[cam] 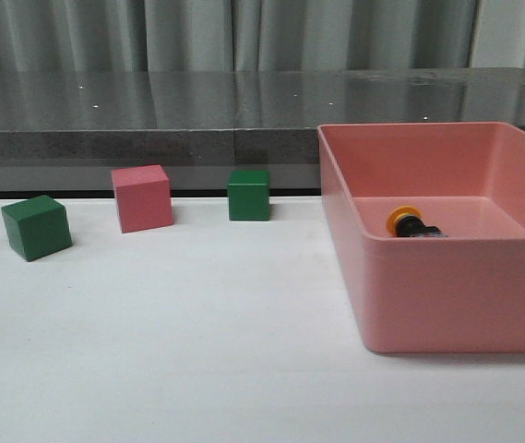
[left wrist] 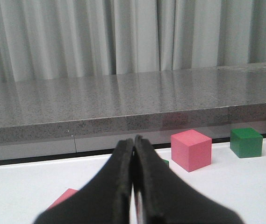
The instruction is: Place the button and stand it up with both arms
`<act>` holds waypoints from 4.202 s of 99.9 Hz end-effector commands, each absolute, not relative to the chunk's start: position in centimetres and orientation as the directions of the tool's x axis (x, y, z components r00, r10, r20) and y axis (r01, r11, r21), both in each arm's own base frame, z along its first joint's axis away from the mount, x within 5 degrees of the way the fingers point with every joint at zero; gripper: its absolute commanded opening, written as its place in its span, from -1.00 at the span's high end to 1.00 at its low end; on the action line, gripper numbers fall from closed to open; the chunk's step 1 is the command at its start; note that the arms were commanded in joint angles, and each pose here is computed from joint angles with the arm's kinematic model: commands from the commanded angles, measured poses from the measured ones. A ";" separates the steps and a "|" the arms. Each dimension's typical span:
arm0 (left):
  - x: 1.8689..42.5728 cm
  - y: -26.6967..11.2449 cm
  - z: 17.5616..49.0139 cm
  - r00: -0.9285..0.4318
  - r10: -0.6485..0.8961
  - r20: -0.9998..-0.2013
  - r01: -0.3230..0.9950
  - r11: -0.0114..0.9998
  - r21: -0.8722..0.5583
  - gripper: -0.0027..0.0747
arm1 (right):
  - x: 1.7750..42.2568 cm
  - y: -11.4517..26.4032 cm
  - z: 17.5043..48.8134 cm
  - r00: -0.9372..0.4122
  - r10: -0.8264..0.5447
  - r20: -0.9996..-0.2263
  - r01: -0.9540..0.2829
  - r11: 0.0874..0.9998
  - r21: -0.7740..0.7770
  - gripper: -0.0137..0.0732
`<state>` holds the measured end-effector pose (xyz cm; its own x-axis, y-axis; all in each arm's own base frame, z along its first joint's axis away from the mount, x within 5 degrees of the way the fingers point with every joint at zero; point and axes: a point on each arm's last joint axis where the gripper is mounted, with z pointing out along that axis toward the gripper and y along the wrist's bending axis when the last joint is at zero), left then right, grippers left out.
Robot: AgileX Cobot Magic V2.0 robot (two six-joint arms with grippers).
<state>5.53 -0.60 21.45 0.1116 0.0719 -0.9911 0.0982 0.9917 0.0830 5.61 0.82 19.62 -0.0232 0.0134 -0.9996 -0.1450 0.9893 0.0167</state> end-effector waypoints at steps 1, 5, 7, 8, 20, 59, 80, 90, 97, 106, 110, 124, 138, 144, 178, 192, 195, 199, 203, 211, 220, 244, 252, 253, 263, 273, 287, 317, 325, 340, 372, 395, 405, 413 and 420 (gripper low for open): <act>5.4 -0.7 20.8 0.174 0.054 -0.983 0.103 0.992 0.072 0.98 | 5.4 0.8 21.0 0.094 0.021 -0.995 -0.143 0.990 0.007 0.83; 5.4 -0.7 20.8 0.174 0.054 -0.983 0.103 0.992 0.072 0.98 | 5.4 0.8 21.0 0.094 0.021 -0.995 -0.143 0.990 0.007 0.83; 5.4 -0.7 20.8 0.174 0.054 -0.983 0.103 0.992 0.072 0.98 | 5.4 0.8 21.0 0.094 0.021 -0.995 -0.143 0.990 0.007 0.83; 5.4 -0.7 20.8 0.174 0.054 -0.983 0.103 0.992 0.072 0.98 | 5.4 0.8 21.0 0.094 0.021 -0.995 -0.143 0.990 0.007 0.83; 5.4 -0.7 20.8 0.174 0.054 -0.983 0.103 0.992 0.072 0.98 | 5.3 0.8 21.9 0.185 0.035 -0.982 -0.146 0.989 0.008 0.83; 5.4 -0.7 20.8 0.174 0.054 -0.983 0.103 0.992 0.072 0.98 | 5.4 0.9 30.9 0.010 0.102 -0.995 -0.155 0.983 0.100 0.83; 5.4 -0.7 20.8 0.174 0.054 -0.983 0.103 0.992 0.072 0.98 | 10.3 1.9 36.1 -0.250 0.114 -0.961 -0.151 0.976 0.155 0.83; 5.4 -0.7 20.8 0.174 0.054 -0.983 0.103 0.992 0.072 0.98 | 13.5 2.7 37.7 -0.308 0.184 -0.933 -0.157 0.958 0.241 0.83; 5.4 -0.7 20.8 0.174 0.054 -0.983 0.103 0.992 0.072 0.98 | 16.0 3.2 38.4 -0.336 0.225 -0.915 -0.153 0.945 0.289 0.83; 5.4 -0.7 20.8 0.174 0.054 -0.983 0.103 0.992 0.072 0.98 | 19.2 3.7 38.5 -0.372 0.214 -0.903 -0.143 0.948 0.283 0.83; 5.4 -0.7 20.8 0.174 0.054 -0.983 0.103 0.992 0.072 0.98 | 20.6 3.9 38.3 -0.393 0.194 -0.899 -0.141 0.953 0.268 0.83; 5.4 -0.7 20.8 0.174 0.054 -0.983 0.103 0.992 0.072 0.98 | 24.9 4.8 36.5 -0.498 0.118 -0.859 -0.151 0.964 0.220 0.83; 5.4 -0.7 20.8 0.174 0.054 -0.983 0.103 0.992 0.072 0.98 | 28.1 6.1 34.2 -0.567 0.034 -0.823 -0.190 0.967 0.171 0.79; 5.4 -0.7 20.8 0.174 0.054 -0.983 0.103 0.992 0.072 0.98 | 29.1 6.6 33.4 -0.587 0.014 -0.809 -0.201 0.966 0.162 0.69; 5.4 -0.7 20.8 0.174 0.054 -0.983 0.103 0.992 0.072 0.98 | 33.1 7.6 28.4 -0.631 -0.055 -0.774 -0.218 0.970 0.108 -0.80; 5.4 -0.7 20.8 0.174 0.054 -0.983 0.103 0.992 0.072 0.98 | 34.6 7.8 26.0 -0.648 -0.077 -0.758 -0.218 0.972 0.087 -0.82; 5.4 -0.7 20.8 0.174 0.054 -0.983 0.103 0.992 0.072 0.98 | 34.8 7.9 25.5 -0.654 -0.083 -0.752 -0.218 0.972 0.083 -0.82; 5.4 -0.7 20.8 0.174 0.054 -0.983 0.103 0.992 0.072 0.98 | 35.2 7.9 24.6 -0.666 -0.090 -0.740 -0.219 0.973 0.079 -0.82; 5.4 -0.7 20.8 0.174 0.054 -0.983 0.103 0.992 0.072 0.98 | 35.5 8.0 23.8 -0.682 -0.096 -0.725 -0.219 0.973 0.077 -0.82; 5.4 -0.7 20.8 0.174 0.054 -0.983 0.103 0.992 0.072 0.98 | 36.0 8.1 22.3 -0.706 -0.101 -0.701 -0.215 0.974 0.077 -0.82; 5.4 -0.7 20.8 0.174 0.054 -0.983 0.103 0.992 0.072 0.98 | 36.4 8.2 20.7 -0.730 -0.105 -0.676 -0.210 0.975 0.076 -0.82; 5.4 -0.7 20.8 0.174 0.054 -0.983 0.103 0.992 0.072 0.98 | 36.9 8.2 19.0 -0.753 -0.109 -0.649 -0.205 0.976 0.074 -0.49; 5.4 -0.7 20.8 0.174 0.054 -0.983 0.103 0.992 0.072 0.98 | 36.9 8.2 19.0 -0.753 -0.109 -0.649 -0.205 0.976 0.074 -0.06; 5.4 -0.7 20.8 0.174 0.054 -0.983 0.103 0.992 0.072 0.98 | 36.8 8.2 19.0 -0.754 -0.109 -0.647 -0.206 0.976 0.075 0.02; 5.4 -0.7 20.8 0.174 0.054 -0.983 0.103 0.992 0.072 0.98 | 36.7 8.2 18.9 -0.764 -0.112 -0.636 -0.207 0.975 0.077 0.47; 5.4 -0.7 20.8 0.174 0.054 -0.983 0.103 0.992 0.072 0.98 | 36.5 8.3 19.4 -0.773 -0.117 -0.623 -0.213 0.974 0.082 0.68; 5.4 -0.7 20.8 0.174 0.054 -0.983 0.103 0.992 0.072 0.98 | 36.3 8.3 22.6 -0.742 -0.115 -0.660 -0.229 0.969 0.089 0.69; 5.4 -0.7 20.8 0.174 0.054 -0.983 0.103 0.992 0.072 0.98 | 34.7 13.3 33.4 -0.496 -0.305 -0.813 -0.480 0.876 -0.036 0.69; 5.4 -0.7 20.8 0.174 0.054 -0.983 0.103 0.992 0.072 0.98 | 34.5 15.9 34.2 -0.423 -0.424 -0.801 -0.591 0.799 -0.110 0.69; 5.4 -0.7 20.8 0.174 0.054 -0.983 0.103 0.992 0.072 0.98 | 34.2 21.0 33.6 -0.285 -0.601 -0.747 -0.751 0.624 -0.216 0.69; 5.4 -0.7 20.8 0.174 0.054 -0.983 0.103 0.992 0.072 0.98 | 34.7 29.1 26.1 0.027 -0.826 -0.563 -0.902 0.222 -0.369 0.69; 5.4 -0.7 20.8 0.174 0.054 -0.983 0.103 0.992 0.072 0.98 | 35.5 31.0 22.1 0.023 -0.853 -0.521 -0.927 0.177 -0.330 0.65; 5.4 -0.7 20.8 0.174 0.054 -0.983 0.103 0.992 0.072 0.98 | 35.7 31.1 21.6 0.020 -0.855 -0.518 -0.929 0.175 -0.326 0.53; 5.4 -0.7 20.8 0.174 0.054 -0.983 0.103 0.992 0.072 0.98 | 35.7 31.1 21.6 0.020 -0.855 -0.518 -0.929 0.175 -0.326 0.31; 5.4 -0.7 20.8 0.174 0.054 -0.983 0.103 0.992 0.072 0.98 | 35.7 31.1 21.6 0.020 -0.855 -0.518 -0.929 0.175 -0.326 0.03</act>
